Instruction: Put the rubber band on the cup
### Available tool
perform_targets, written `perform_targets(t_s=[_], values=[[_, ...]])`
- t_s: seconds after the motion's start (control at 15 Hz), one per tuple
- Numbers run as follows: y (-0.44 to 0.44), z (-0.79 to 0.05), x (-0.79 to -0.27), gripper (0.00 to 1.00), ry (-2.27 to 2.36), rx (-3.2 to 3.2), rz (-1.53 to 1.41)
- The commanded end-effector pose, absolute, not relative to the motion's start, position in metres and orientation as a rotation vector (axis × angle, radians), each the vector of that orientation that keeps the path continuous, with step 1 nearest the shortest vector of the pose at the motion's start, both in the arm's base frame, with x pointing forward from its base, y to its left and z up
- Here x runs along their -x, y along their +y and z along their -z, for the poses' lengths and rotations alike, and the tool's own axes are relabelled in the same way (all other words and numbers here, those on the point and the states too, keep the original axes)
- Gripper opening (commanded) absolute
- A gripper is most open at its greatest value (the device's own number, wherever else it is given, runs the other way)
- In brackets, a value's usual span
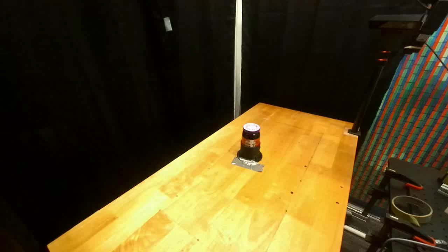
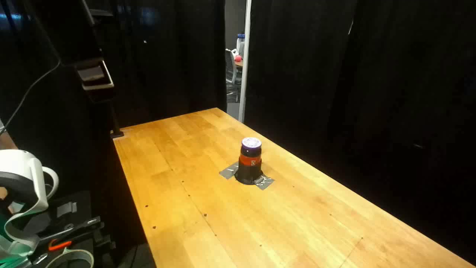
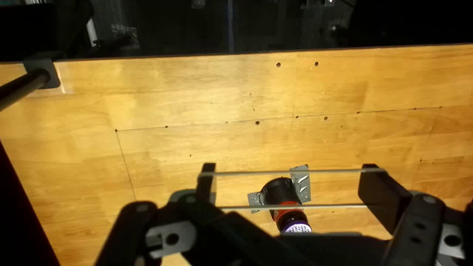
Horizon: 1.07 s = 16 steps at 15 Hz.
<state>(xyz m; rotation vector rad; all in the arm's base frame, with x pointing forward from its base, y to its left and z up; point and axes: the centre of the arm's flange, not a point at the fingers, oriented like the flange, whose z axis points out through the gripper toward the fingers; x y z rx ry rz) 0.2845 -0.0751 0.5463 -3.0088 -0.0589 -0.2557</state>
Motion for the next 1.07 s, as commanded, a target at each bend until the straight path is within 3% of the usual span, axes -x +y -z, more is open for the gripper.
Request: perform_targets(t_s=[0.0, 0.27, 0.8, 1.0], values=[[-0.075, -0.548, -0.284, 1.0, -0.059, 3.009, 0.261], [-0.076, -0.55, -0.284, 1.0, -0.059, 3.009, 0.272], [0.032, -0.536, -0.413, 1.0, -0.328, 3.128, -0.29], [0.063, -0.511, -0.457, 1.0, -0.218, 3.205, -0.281]])
